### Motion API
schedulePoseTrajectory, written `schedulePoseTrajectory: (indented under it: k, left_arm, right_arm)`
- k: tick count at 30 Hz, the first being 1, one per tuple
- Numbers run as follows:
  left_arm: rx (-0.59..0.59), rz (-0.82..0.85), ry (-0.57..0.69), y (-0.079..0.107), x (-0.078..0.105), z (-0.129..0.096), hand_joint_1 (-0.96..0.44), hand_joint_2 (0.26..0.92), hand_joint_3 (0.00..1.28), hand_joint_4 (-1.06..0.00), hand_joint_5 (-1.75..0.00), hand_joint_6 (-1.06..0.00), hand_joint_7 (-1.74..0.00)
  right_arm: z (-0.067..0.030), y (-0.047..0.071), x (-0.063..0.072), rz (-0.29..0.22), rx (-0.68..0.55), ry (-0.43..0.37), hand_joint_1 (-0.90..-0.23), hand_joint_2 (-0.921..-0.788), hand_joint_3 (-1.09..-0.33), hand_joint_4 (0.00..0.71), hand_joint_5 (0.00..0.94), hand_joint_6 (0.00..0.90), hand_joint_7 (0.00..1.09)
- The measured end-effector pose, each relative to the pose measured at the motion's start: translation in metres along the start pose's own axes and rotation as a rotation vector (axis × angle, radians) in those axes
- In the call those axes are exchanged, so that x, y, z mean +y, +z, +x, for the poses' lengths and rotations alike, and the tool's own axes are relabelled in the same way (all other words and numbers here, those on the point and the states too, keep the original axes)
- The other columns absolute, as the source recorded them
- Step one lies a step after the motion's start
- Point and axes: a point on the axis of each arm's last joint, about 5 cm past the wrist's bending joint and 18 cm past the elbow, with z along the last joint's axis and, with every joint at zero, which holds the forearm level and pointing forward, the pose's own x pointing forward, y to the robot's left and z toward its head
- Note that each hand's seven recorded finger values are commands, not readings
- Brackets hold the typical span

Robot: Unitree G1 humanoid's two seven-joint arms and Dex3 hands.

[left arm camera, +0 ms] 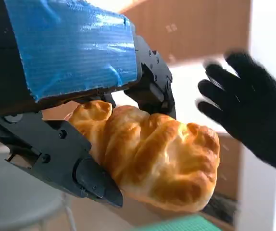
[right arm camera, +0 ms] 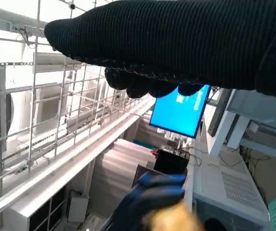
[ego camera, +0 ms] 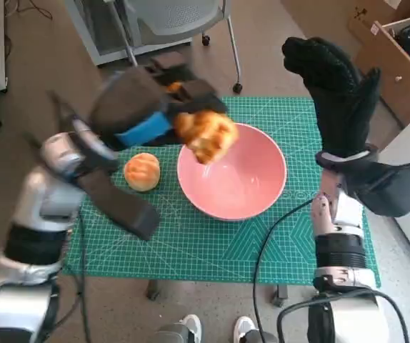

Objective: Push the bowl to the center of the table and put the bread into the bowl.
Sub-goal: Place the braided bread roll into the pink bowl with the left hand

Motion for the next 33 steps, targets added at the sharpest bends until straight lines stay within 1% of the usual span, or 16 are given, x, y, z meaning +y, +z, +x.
schedulePoseTrajectory:
  k: [6,12,13,15,16,17,18,19,20,21,22,23,24,26,29,33]
  left_arm:
    - [-0.028,-0.043,-0.076,-0.003,-0.021,0.022,0.0,0.92,0.13,-0.56,-1.24,-0.62,-1.24]
    - [-0.021,-0.079,-0.133,-0.005,-0.034,0.033,0.0,0.921,0.14,-0.54,-1.25,-0.6,-1.26]
    - [-0.018,-0.078,-0.141,-0.005,-0.036,0.033,0.0,0.921,0.17,-0.51,-1.27,-0.59,-1.29]
    - [-0.006,-0.079,-0.164,-0.006,-0.039,0.035,0.0,0.921,0.19,-0.48,-1.3,-0.57,-1.31]
    - [0.0,-0.082,-0.175,-0.007,-0.041,0.035,0.0,0.921,0.22,-0.43,-1.35,-0.53,-1.35]
    - [0.004,-0.083,-0.183,-0.007,-0.042,0.035,0.0,0.921,0.24,-0.41,-1.37,-0.52,-1.36]
    - [0.009,-0.084,-0.192,-0.007,-0.044,0.035,-0.03,0.889,0.22,-0.35,-1.1,-0.44,-1.13]
    - [0.018,-0.085,-0.201,-0.008,-0.045,0.034,-0.06,0.887,0.17,-0.35,-0.86,-0.42,-0.92]
    - [0.026,-0.087,-0.209,-0.008,-0.046,0.034,-0.09,0.88,0.12,-0.32,-0.61,-0.38,-0.72]
    - [0.037,-0.087,-0.22,-0.009,-0.047,0.034,-0.11,0.879,0.1,-0.32,-0.51,-0.37,-0.64]
    - [0.051,-0.087,-0.232,-0.01,-0.047,0.034,-0.14,0.868,0.06,-0.28,-0.34,-0.33,-0.51]
    - [0.063,-0.087,-0.244,-0.01,-0.047,0.034,-0.16,0.864,0.05,-0.26,-0.28,-0.32,-0.47]
    - [0.079,-0.087,-0.259,-0.011,-0.047,0.034,-0.19,0.852,0.03,-0.22,-0.18,-0.28,-0.39]
    - [0.102,-0.086,-0.28,-0.012,-0.048,0.034,-0.25,0.836,0.02,-0.15,-0.07,-0.23,-0.3]
    - [0.132,-0.081,-0.305,-0.013,-0.047,0.033,-0.32,0.825,0.01,-0.09,-0.02,-0.18,-0.24]
    - [0.143,-0.058,-0.315,-0.013,-0.044,0.034,-0.42,0.828,0.01,-0.03,-0.01,-0.13,-0.2]
  right_arm:
    - [-0.0033,0.002,-0.002,-0.022,-0.005,0.001,-0.678,-0.921,-0.693,0.227,0.001,0.261,0.17]
    - [-0.008,0.005,-0.006,-0.052,-0.013,-0.006,-0.669,-0.921,-0.702,0.224,0.0,0.26,0.16]
    - [-0.0087,0.006,-0.006,-0.056,-0.015,-0.011,-0.668,-0.921,-0.707,0.22,0.0,0.26,0.16]
    - [-0.0105,0.008,-0.008,-0.066,-0.02,-0.021,-0.668,-0.921,-0.713,0.217,0.0,0.26,0.16]
    - [-0.0112,0.009,-0.008,-0.071,-0.022,-0.025,-0.667,-0.921,-0.718,0.216,0.0,0.26,0.16]
    - [-0.0119,0.009,-0.009,-0.074,-0.023,-0.028,-0.667,-0.921,-0.72,0.216,0.0,0.26,0.16]
    - [-0.0125,0.01,-0.009,-0.078,-0.025,-0.03,-0.666,-0.921,-0.725,0.213,0.0,0.259,0.16]
    - [-0.0134,0.01,-0.01,-0.081,-0.025,-0.033,-0.666,-0.921,-0.729,0.211,0.0,0.259,0.16]
    - [-0.014,0.011,-0.01,-0.084,-0.026,-0.036,-0.664,-0.921,-0.732,0.208,0.0,0.258,0.16]
    - [-0.0144,0.011,-0.01,-0.085,-0.026,-0.039,-0.663,-0.921,-0.734,0.206,0.0,0.258,0.16]
    - [-0.0146,0.012,-0.011,-0.086,-0.027,-0.041,-0.662,-0.921,-0.736,0.204,0.0,0.257,0.16]
    - [-0.0148,0.012,-0.011,-0.087,-0.027,-0.044,-0.662,-0.921,-0.736,0.203,0.0,0.257,0.16]
    - [-0.0148,0.013,-0.011,-0.087,-0.027,-0.046,-0.661,-0.921,-0.738,0.201,0.0,0.257,0.16]
    - [-0.0148,0.013,-0.011,-0.087,-0.028,-0.05,-0.66,-0.921,-0.739,0.198,0.0,0.256,0.16]
    - [-0.0146,0.014,-0.01,-0.086,-0.03,-0.054,-0.659,-0.921,-0.74,0.196,0.0,0.255,0.16]
    - [-0.0148,0.015,-0.01,-0.085,-0.029,-0.059,-0.657,-0.921,-0.743,0.196,0.001,0.254,0.16]
